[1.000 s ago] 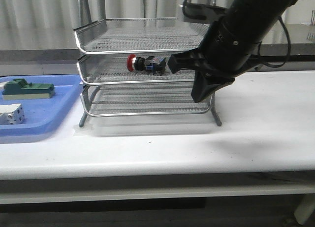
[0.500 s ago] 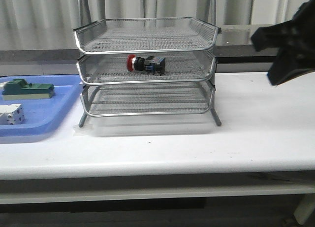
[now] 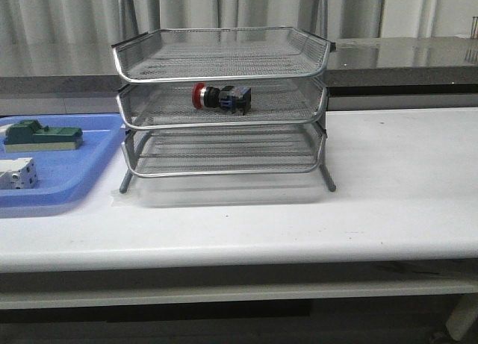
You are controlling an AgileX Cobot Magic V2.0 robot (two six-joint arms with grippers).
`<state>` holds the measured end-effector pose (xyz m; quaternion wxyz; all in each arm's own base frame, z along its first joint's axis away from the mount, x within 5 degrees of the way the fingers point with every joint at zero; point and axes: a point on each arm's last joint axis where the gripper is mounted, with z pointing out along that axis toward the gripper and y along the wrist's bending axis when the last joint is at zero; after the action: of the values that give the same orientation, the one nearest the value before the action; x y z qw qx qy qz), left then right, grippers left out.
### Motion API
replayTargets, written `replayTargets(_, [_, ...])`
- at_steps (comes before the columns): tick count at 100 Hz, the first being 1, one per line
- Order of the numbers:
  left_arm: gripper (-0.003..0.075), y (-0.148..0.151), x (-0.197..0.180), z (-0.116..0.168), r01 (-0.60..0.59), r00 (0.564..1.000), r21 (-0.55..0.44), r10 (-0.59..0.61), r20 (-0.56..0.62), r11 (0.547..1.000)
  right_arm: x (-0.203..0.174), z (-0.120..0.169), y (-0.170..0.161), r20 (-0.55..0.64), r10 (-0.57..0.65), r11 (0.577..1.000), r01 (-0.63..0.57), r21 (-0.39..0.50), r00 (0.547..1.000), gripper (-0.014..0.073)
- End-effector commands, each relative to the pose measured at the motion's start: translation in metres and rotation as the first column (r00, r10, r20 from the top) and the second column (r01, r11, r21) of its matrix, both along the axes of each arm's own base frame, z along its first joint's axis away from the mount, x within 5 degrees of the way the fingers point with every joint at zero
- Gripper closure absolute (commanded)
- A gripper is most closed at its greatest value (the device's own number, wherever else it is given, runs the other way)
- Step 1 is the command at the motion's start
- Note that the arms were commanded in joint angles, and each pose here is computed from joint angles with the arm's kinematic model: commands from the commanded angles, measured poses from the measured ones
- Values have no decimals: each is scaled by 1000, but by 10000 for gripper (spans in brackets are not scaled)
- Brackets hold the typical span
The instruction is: Place button on rack with both arms
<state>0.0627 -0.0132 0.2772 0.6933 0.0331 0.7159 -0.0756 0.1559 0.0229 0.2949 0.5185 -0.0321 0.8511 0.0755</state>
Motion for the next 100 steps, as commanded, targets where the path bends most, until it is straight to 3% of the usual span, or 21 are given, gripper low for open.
replayTargets(1, [741, 3, 0, 15, -34, 996, -35, 36, 79, 999, -16, 20, -3, 126, -11, 1000, 10, 12, 992, 652])
replayTargets(16, [741, 3, 0, 15, -34, 996, -35, 36, 79, 999, -43, 28, -5, 181, 1, 1000, -4, 18, 983, 652])
replayTargets(35, [741, 3, 0, 15, -34, 996, -35, 36, 79, 999, -62, 28, -5, 171, 20, 1000, -23, 14, 985, 652])
replayTargets(100, [741, 3, 0, 15, -34, 996, -35, 36, 79, 999, -63, 27, -5, 162, 23, 1000, -25, 13, 987, 652])
